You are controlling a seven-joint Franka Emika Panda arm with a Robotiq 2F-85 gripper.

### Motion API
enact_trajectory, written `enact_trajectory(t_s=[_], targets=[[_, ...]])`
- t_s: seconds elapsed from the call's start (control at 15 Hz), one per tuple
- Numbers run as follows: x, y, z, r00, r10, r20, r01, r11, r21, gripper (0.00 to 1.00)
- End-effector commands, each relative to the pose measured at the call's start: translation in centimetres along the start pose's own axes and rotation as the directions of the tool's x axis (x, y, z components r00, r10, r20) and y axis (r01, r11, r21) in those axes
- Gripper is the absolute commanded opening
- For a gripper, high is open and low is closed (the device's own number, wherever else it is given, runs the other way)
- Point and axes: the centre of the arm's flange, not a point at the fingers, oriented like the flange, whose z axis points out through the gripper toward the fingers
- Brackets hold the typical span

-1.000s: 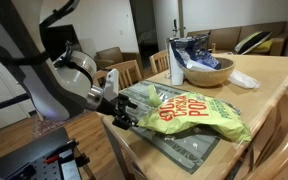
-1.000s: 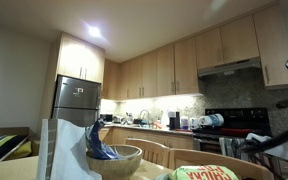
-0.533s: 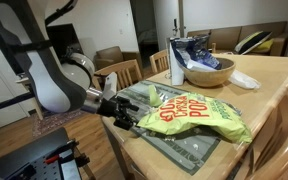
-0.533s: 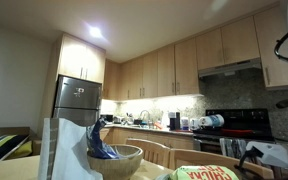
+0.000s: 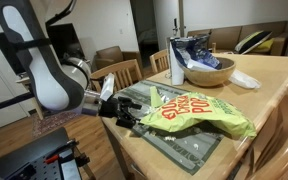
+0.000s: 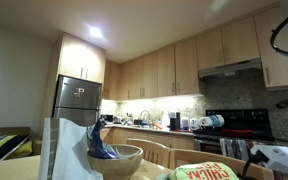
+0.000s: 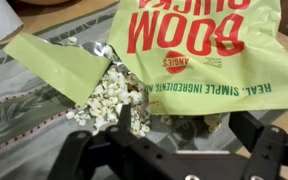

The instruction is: Pick the bag of popcorn and pour its contents on the cloth on the table

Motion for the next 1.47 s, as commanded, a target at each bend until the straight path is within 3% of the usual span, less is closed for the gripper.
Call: enact_trajectory(t_s=[0.0, 0.73, 0.8, 0.87, 1.4], targets=[[0.1, 0.0, 0.0, 1.000, -0.003, 0.000, 0.003, 1.000, 0.000, 1.00], [-0.2, -0.5, 0.8, 1.000, -0.001, 0.008, 0.001, 1.000, -0.002, 1.00], [-0.3, -0.6, 1.0, 1.000, -0.005, 0.011, 0.005, 1.000, -0.001, 0.75], [-0.3, -0.7, 1.2, 1.000, -0.011, 0.010, 0.011, 1.000, -0.003, 0.74], [-2.1, -2.1, 1.7, 0.992, 0.108, -0.059, -0.112, 0.990, -0.086, 0.12]])
